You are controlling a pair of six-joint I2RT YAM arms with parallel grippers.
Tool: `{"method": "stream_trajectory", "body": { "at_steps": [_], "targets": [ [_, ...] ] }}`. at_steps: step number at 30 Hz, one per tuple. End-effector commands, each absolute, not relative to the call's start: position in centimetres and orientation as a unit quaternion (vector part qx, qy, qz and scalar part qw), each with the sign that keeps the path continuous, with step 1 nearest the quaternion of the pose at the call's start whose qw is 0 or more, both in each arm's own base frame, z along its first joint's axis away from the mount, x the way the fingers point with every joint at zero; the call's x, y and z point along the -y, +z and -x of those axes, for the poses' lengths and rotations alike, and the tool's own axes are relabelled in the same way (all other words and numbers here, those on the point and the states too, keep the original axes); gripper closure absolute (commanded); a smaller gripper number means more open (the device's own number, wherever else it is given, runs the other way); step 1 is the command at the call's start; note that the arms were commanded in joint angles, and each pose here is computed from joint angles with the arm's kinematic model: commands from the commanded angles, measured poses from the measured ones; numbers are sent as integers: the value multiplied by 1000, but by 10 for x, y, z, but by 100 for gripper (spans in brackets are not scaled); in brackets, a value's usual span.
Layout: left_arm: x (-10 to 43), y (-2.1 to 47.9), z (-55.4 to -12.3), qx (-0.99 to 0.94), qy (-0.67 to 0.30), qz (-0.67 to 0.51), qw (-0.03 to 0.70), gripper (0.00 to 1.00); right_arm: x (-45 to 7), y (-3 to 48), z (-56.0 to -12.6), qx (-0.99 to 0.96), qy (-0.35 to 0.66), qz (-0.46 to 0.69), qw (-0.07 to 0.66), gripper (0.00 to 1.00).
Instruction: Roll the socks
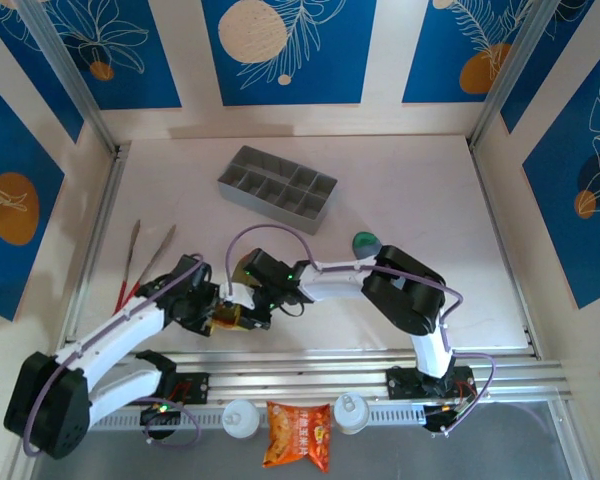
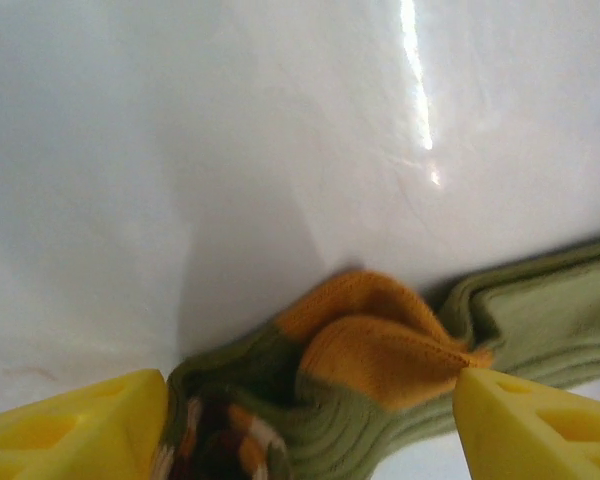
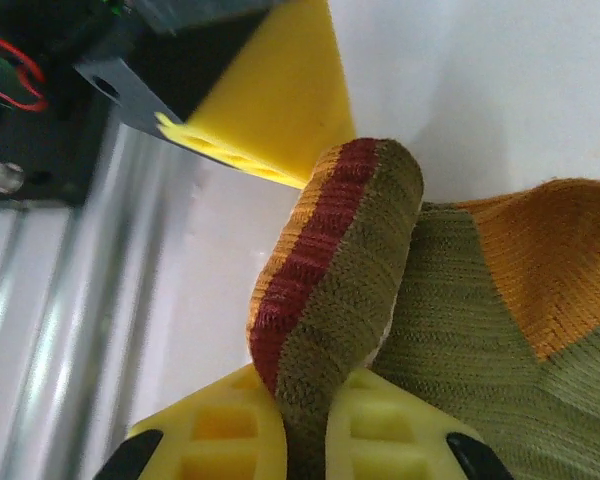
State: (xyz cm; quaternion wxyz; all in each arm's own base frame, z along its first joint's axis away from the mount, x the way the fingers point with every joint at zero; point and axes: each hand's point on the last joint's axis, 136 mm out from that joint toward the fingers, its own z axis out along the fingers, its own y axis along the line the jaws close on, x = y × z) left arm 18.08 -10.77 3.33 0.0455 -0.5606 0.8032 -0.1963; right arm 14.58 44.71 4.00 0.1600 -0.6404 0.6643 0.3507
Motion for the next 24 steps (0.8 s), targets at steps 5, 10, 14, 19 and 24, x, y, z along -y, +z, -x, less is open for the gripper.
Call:
{"method": "stream_trajectory", "body": {
  "at_steps": [5, 10, 14, 19, 24],
  "targets": [
    [124, 50, -174, -794, -247, 556, 20, 31, -393, -24, -146, -796, 327, 508, -44, 100],
    [116, 53, -166, -785, -250, 566, 29, 31, -391, -30, -147, -805, 315, 500, -59, 100],
    [123, 54, -166, -785, -265, 560, 23, 31, -391, -33, -147, -810, 312, 492, -66, 100],
    [131, 50, -159, -790, -257, 557, 0, 32, -393, -34, -150, -815, 313, 482, -67, 100],
    [134, 40, -149, -785, -246, 568, -11, 33, -396, -34, -152, -817, 315, 477, -70, 100]
  ]
}}
